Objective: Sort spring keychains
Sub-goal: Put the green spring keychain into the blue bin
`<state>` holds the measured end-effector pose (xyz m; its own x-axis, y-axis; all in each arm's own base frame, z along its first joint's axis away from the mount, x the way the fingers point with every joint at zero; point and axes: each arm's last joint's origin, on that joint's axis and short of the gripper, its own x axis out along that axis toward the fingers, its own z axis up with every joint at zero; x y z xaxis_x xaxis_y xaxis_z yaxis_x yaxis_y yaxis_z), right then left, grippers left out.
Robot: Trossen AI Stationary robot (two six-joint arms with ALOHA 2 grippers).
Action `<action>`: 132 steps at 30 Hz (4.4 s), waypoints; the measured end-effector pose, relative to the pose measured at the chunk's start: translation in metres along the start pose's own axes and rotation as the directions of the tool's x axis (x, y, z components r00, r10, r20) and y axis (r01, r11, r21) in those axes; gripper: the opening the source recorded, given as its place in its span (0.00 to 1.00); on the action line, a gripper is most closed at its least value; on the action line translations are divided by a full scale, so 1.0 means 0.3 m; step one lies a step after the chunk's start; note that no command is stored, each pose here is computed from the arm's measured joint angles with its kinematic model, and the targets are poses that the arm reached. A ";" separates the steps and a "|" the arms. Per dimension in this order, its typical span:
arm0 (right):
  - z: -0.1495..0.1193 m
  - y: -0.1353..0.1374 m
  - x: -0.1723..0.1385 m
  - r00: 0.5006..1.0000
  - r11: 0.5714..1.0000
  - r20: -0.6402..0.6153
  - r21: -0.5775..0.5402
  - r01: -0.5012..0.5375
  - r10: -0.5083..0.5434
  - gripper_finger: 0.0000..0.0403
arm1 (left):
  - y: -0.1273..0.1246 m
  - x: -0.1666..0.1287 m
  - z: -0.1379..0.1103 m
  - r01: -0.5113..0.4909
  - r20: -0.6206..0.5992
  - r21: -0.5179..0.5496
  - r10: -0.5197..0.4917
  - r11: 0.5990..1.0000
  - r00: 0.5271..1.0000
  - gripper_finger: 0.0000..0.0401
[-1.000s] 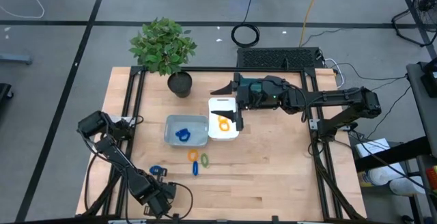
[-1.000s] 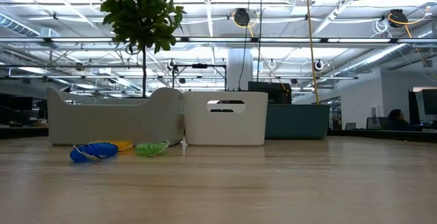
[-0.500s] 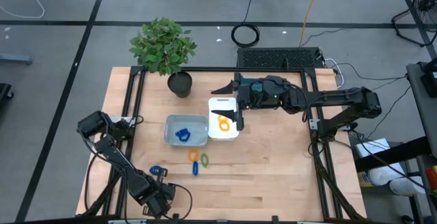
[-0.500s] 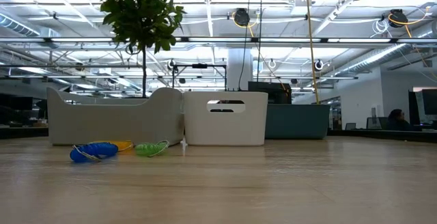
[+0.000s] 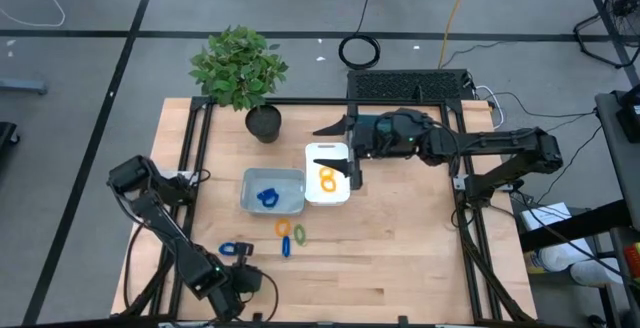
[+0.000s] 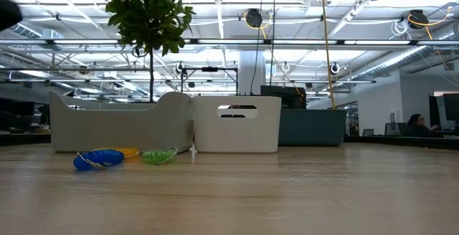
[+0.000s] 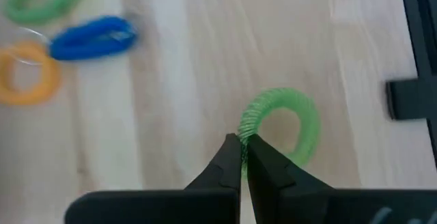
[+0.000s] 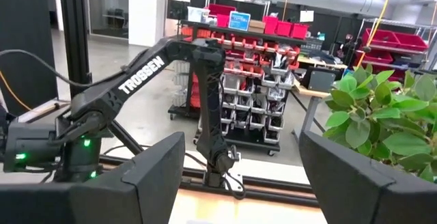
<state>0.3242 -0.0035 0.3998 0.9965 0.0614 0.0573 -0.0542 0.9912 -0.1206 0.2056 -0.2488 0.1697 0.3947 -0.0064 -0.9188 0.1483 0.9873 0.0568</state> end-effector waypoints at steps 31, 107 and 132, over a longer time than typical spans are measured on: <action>0.009 0.001 -0.007 1.000 1.000 0.008 0.000 -0.004 0.004 0.68 | 0.276 -0.438 0.083 -0.142 0.511 -0.146 0.198 0.979 0.836 0.01; -0.029 0.129 -0.136 0.992 0.999 -0.129 0.042 -0.006 0.011 0.01 | 0.704 -0.555 0.336 -0.149 0.847 -0.163 0.216 0.975 0.485 0.34; -0.178 -0.242 -0.303 0.663 0.851 -0.591 -0.506 0.140 -0.460 0.00 | 0.677 -0.532 0.318 -0.068 0.811 -0.110 0.129 0.992 0.571 0.54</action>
<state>0.2409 -0.0872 0.3505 0.7235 -0.4842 -0.4920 0.1256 0.7932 -0.5959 0.2593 -0.0622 0.3650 0.9797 -0.0050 -0.2004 0.0205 0.9969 0.0754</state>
